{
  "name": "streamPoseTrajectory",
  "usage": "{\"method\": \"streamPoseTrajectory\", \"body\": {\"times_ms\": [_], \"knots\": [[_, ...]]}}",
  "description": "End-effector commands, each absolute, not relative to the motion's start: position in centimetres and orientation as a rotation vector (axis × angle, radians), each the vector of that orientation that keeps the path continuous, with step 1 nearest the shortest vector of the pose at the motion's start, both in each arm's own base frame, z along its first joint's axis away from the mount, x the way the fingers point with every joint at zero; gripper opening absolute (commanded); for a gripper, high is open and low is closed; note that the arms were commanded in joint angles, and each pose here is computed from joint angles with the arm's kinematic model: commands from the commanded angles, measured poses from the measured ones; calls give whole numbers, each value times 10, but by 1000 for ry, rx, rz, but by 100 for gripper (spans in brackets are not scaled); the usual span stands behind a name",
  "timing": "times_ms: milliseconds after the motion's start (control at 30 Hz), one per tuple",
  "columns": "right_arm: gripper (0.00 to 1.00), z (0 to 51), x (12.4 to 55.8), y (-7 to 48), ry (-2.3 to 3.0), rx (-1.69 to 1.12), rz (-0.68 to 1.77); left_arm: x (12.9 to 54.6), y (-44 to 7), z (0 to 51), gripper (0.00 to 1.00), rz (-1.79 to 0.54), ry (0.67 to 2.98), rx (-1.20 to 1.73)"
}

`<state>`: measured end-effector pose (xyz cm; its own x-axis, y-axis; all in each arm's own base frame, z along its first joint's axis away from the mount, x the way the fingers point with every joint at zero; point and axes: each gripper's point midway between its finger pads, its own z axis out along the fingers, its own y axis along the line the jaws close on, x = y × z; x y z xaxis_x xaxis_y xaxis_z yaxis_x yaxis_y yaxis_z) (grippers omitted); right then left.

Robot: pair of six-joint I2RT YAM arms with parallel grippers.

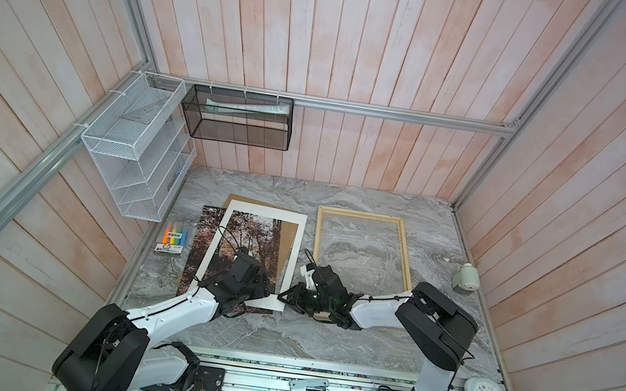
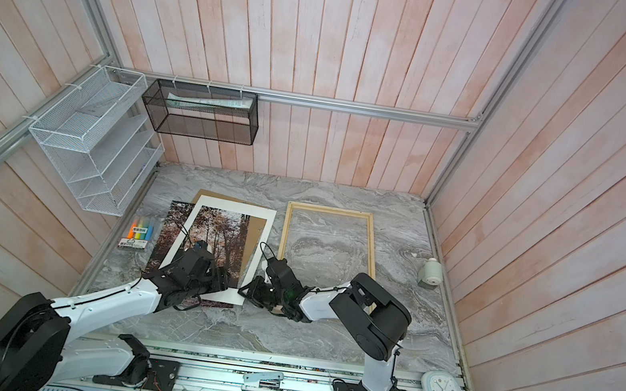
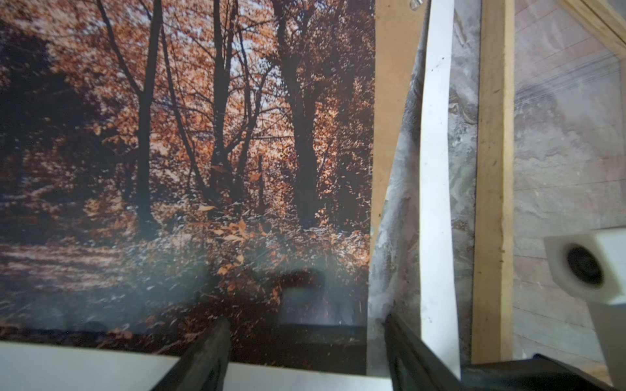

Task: Put the photo into the frame
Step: 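Pinch the white mat with the right gripper and lift it toward the wood frame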

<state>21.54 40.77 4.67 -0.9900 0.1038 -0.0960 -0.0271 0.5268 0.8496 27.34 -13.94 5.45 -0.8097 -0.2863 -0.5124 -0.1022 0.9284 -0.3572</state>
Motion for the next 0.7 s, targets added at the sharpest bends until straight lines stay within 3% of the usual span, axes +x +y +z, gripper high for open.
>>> {"method": "streamPoseTrajectory", "body": {"times_ms": [0, 300, 667], "knots": [[11, 47, 219, 410, 2630, -10, 1425, 287, -133, 69, 73, -372, 2473, -252], [6, 62, 226, 407, 2605, -176, 1292, 315, -115, 110, 75, -287, 2379, -263], [5, 101, 243, 381, 2540, -312, 1214, 321, -85, 122, 75, -223, 2357, -324]]}}
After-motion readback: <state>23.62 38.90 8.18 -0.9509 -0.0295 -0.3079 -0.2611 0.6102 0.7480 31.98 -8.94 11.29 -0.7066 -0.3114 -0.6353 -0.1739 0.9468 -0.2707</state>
